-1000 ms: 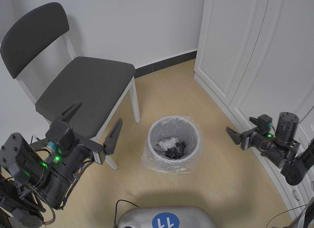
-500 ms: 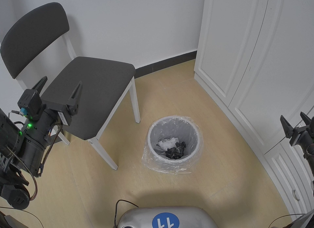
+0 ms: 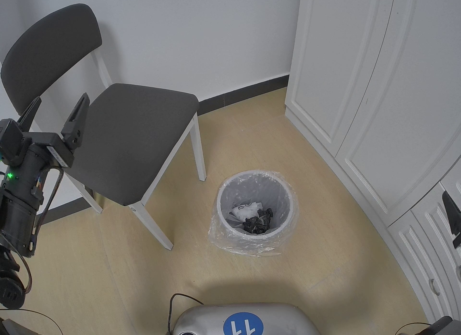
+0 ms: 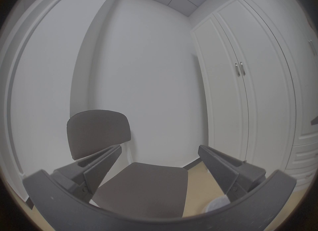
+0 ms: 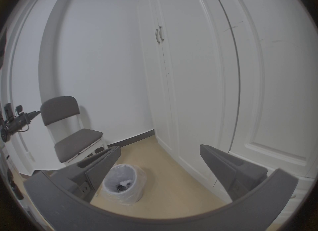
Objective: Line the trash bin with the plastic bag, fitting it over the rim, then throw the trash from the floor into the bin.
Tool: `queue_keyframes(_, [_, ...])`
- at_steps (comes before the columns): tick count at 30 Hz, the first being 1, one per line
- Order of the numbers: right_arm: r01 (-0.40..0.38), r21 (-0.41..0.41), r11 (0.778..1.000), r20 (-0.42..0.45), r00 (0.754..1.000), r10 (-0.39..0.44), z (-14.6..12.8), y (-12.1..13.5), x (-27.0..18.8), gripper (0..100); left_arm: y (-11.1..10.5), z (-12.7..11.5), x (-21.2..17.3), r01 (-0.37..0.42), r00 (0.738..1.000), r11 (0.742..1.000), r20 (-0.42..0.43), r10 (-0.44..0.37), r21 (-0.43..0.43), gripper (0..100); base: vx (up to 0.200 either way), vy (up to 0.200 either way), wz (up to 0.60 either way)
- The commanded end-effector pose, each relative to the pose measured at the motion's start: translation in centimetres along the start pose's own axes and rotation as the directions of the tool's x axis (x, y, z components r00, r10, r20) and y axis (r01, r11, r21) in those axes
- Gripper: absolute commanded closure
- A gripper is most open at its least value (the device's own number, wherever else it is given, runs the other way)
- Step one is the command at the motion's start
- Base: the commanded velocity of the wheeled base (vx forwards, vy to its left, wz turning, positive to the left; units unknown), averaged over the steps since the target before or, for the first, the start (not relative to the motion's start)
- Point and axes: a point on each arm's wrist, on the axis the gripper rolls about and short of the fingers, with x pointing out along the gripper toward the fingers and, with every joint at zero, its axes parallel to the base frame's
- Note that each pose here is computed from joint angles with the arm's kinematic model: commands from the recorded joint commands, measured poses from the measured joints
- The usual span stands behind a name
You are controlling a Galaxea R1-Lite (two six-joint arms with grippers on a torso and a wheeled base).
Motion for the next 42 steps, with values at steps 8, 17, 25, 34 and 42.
queue_keyframes(8, [-0.149,0.041,0.988,0.162,0.977,0.141,-0.6,0.7,-9.8,0,4.6,5.5,-4.9,-0.125,0.991,0.989,0.043,0.128,-0.074,0,0.0,0.0,0.0])
queue_keyframes(17, [-0.13,0.096,0.987,0.219,0.97,0.107,-1.4,0.3,-10.7,0,6.6,8.6,-7.8,-0.218,0.972,0.975,0.078,0.221,-0.041,0,0.0,0.0,0.0])
queue_keyframes(25, [0.057,0.095,0.994,0.233,0.969,-0.078,-2.0,-0.2,-10.5,0,7.9,14.0,-11.7,-0.294,0.931,0.954,0.207,0.299,-0.057,0,0.0,0.0,0.0])
queue_keyframes(34, [0.061,0.059,0.996,0.352,0.933,-0.078,-1.4,-0.2,-10.7,0,8.5,16.4,-15.4,-0.35,0.894,0.932,0.266,0.361,-0.09,0,0.0,0.0,0.0])
queue_keyframes(42, [0.065,0.011,0.998,0.395,0.917,-0.064,-1.7,-0.2,-10.6,0,8.2,15.0,-18.0,-0.383,0.88,0.92,0.272,0.39,-0.08,0,0.0,0.0,0.0])
